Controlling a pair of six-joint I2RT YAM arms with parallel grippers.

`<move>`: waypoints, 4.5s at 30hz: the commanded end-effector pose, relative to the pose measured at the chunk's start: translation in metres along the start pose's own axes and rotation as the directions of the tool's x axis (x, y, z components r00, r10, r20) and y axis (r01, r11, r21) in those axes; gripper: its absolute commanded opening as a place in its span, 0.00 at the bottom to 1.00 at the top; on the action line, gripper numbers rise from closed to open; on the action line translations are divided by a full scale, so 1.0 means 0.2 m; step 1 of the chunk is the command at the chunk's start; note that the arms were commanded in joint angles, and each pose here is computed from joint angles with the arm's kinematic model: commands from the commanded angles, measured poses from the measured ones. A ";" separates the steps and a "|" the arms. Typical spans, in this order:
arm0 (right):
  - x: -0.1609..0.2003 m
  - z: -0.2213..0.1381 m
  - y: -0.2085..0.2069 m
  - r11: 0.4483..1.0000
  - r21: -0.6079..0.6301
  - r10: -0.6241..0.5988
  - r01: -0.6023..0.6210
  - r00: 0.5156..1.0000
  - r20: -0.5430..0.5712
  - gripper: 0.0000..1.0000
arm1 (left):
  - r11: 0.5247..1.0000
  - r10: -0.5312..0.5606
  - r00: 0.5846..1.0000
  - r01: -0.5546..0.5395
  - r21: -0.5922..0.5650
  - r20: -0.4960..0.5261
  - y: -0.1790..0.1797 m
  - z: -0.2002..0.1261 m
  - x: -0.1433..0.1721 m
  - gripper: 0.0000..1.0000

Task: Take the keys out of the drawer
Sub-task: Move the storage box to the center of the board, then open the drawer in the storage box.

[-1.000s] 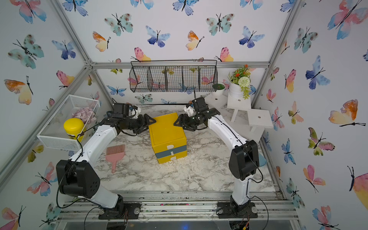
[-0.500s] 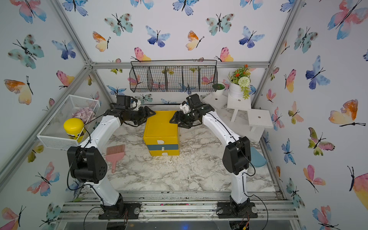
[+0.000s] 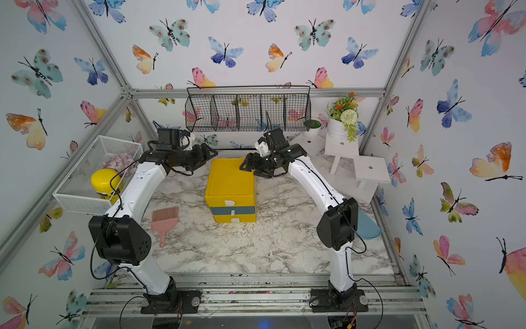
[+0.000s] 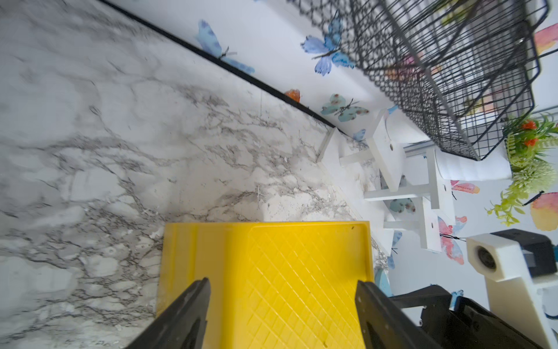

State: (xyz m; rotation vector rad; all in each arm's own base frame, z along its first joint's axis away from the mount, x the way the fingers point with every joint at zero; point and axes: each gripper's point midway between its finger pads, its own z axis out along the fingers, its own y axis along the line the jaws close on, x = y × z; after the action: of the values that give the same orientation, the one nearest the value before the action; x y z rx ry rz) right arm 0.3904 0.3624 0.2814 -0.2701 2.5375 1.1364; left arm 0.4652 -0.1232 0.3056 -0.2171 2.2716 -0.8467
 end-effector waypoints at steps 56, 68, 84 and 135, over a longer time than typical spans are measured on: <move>0.23 -0.28 -0.09 0.976 0.148 -0.168 0.162 0.986 0.023 0.73 | 0.133 0.989 0.124 -0.984 0.120 -0.074 -0.20 -0.13 1.09 0.39; 0.22 -0.26 -0.09 0.977 0.139 -0.168 0.164 0.985 0.020 0.72 | 0.112 0.991 0.104 -0.989 0.096 -0.080 -0.18 -0.11 1.07 0.40; 0.23 -0.24 -0.10 0.977 0.141 -0.162 0.160 0.987 0.002 0.72 | 0.103 0.981 0.058 -0.964 0.245 -0.184 -0.05 -0.13 1.26 0.40; 0.26 -0.26 -0.10 0.983 0.140 -0.118 0.120 0.993 -0.016 0.70 | 0.182 0.979 0.131 -0.912 0.368 -0.157 -0.19 -0.38 1.38 0.53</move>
State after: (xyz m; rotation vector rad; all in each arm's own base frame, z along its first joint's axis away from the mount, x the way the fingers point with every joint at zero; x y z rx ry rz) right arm 0.3395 0.3071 0.2691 -0.3885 2.5715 0.8969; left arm 0.2114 -0.2238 0.2251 1.5245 1.9091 -0.3267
